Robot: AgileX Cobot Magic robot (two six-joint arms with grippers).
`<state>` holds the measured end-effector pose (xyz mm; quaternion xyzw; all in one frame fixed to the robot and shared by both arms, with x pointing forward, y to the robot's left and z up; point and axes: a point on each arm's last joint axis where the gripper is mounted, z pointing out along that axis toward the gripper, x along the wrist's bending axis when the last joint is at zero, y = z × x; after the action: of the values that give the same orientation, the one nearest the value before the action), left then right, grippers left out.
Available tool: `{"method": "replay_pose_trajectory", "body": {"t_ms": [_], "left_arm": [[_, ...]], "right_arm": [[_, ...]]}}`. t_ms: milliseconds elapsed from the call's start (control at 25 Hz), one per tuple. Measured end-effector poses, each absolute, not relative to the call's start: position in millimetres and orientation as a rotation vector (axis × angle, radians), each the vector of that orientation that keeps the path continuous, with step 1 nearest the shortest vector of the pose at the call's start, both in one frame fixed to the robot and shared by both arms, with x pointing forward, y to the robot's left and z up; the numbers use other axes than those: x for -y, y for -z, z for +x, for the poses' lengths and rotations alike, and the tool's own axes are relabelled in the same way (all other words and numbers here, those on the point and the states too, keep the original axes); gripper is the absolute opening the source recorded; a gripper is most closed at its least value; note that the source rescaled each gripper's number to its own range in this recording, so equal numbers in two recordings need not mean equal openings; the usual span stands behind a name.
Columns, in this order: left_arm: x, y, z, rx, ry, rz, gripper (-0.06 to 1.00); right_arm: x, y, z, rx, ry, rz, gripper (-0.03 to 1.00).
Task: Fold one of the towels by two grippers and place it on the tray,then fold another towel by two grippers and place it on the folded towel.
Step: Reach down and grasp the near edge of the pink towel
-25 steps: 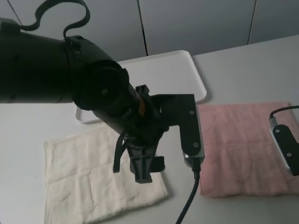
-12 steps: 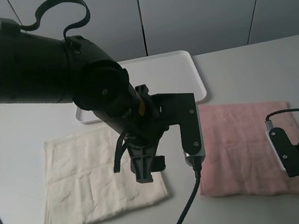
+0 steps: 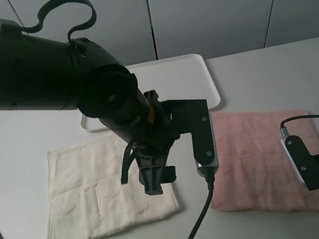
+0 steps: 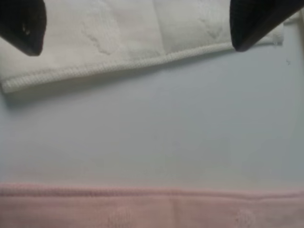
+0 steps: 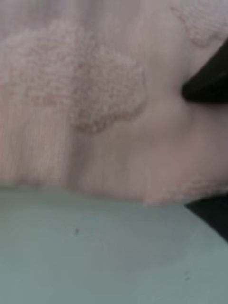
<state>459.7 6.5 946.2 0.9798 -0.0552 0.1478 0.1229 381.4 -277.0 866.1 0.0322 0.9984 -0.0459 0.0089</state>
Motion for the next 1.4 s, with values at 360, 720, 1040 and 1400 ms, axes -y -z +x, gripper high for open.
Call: {"method": "replay_pose_trajectory", "body": {"t_ms": [360,720,1040,1400], "left_arm": [[-4.4,-947.0,459.6,0.187,-0.458,2.843,1.00],[15.2,-933.1,437.3,0.369,-0.434,2.840,1.00],[26.0,-917.3,423.1,0.430,-0.382,2.849,1.00],[43.3,-901.5,412.0,0.505,-0.364,2.827,1.00]], "right_arm": [[275.8,-866.1,384.6,-3.087,0.119,0.063,0.10],[275.4,-865.6,384.6,-3.076,0.109,0.055,0.09],[270.7,-865.8,389.6,-3.018,0.020,0.176,0.08],[269.6,-865.8,391.0,-2.998,-0.002,0.199,0.08]]}}
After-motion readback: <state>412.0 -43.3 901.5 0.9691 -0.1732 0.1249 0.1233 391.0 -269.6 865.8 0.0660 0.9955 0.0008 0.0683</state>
